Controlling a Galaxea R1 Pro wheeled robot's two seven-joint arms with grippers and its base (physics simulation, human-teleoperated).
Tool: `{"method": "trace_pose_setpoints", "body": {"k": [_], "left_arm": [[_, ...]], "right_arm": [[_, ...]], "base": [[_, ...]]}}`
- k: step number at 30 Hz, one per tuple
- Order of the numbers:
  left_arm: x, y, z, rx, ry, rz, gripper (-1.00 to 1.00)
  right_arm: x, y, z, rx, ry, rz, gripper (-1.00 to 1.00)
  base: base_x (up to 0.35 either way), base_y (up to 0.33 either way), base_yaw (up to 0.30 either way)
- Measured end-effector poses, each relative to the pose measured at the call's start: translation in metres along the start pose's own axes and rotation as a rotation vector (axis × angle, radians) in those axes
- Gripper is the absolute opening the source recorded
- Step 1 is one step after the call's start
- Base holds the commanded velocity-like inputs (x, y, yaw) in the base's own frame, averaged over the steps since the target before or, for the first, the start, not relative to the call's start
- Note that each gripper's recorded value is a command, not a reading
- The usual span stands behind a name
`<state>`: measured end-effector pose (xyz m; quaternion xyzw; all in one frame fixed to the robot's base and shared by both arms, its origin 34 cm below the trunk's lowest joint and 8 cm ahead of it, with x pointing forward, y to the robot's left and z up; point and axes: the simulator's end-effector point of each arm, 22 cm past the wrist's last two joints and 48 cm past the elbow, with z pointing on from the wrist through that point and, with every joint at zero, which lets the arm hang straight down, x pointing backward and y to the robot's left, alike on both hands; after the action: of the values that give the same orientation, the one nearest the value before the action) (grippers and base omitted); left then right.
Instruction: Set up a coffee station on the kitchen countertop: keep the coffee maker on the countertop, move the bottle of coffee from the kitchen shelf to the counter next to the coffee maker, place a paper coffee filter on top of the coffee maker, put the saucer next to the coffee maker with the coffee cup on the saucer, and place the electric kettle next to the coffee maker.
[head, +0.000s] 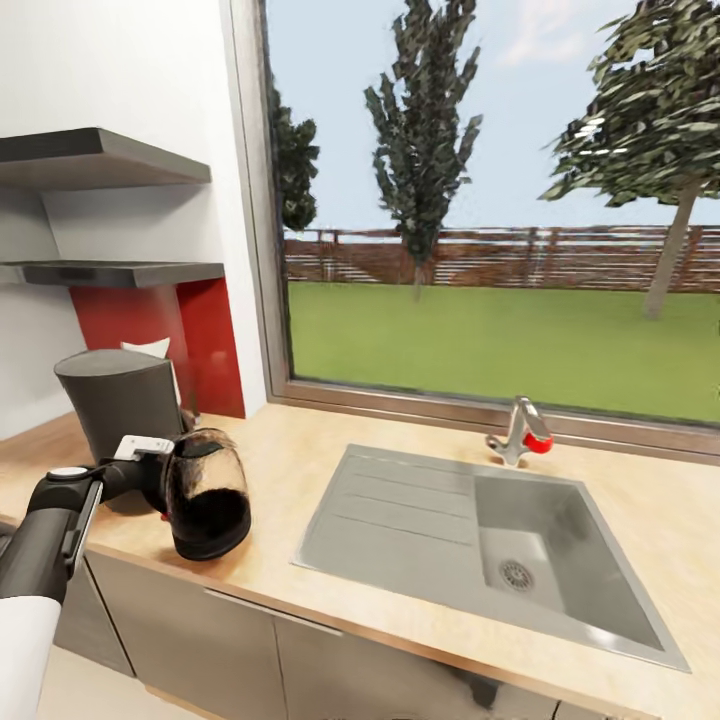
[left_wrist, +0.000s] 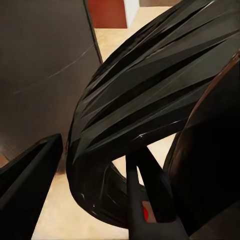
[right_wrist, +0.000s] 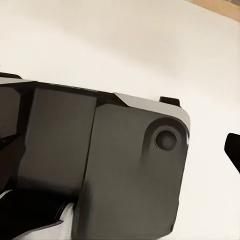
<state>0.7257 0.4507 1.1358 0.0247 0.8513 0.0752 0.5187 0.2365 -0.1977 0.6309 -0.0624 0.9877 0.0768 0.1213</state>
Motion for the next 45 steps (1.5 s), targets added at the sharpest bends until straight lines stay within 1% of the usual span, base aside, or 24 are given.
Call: {"method": "trace_pose_setpoints", "body": {"k": [5, 10, 18, 25, 29, 31, 32, 35, 41, 45], "left_arm": [[0.0, 0.0, 0.0, -0.001, 0.0, 0.0, -1.0], [0.0, -0.001, 0.0, 0.001, -0.001, 0.0, -1.0], [0.003, -0.001, 0.001, 0.002, 0.004, 0.001, -1.0], [0.014, -0.006, 0.014, 0.019, -0.025, 0.03, -1.0], [0.014, -0.006, 0.014, 0.021, -0.029, 0.032, -1.0], [0.014, 0.001, 0.013, 0.01, -0.038, 0.018, -1.0], [0.013, 0.001, 0.014, 0.011, -0.044, 0.019, -1.0], [0.007, 0.002, 0.013, 0.011, -0.073, 0.031, -1.0], [0.007, 0.001, 0.014, 0.013, -0.077, 0.035, -1.0], [0.014, -0.002, 0.014, 0.017, -0.089, 0.056, -1.0]], "right_arm": [[0.0, 0.0, 0.0, 0.0, 0.0, 0.0, 1.0], [0.0, 0.0, 0.0, 0.001, 0.0, 0.0, 1.0], [0.0, 0.0, 0.0, 0.001, 0.0, 0.0, 1.0], [0.0, 0.0, 0.0, 0.001, 0.0, 0.0, 1.0], [0.0, 0.0, 0.0, 0.001, 0.0, 0.0, 1.0], [0.0, 0.0, 0.0, 0.001, 0.0, 0.0, 1.0], [0.0, 0.0, 0.0, 0.001, 0.0, 0.0, 1.0], [0.001, 0.0, 0.0, 0.001, 0.001, 0.0, 1.0], [0.002, 0.0, 0.0, 0.001, 0.002, 0.001, 1.0], [0.002, 0.0, 0.0, 0.0, 0.002, 0.0, 1.0]], "base": [[-0.014, 0.206, -0.16], [0.003, 0.015, -0.012], [0.111, 0.0, 0.0], [0.006, 0.0, 0.0], [0.0, 0.0, 0.0], [0.0, 0.0, 0.0], [0.016, 0.0, 0.0], [0.064, 0.032, 0.0], [0.011, 0.007, 0.0], [0.0, 0.0, 0.0]]}}
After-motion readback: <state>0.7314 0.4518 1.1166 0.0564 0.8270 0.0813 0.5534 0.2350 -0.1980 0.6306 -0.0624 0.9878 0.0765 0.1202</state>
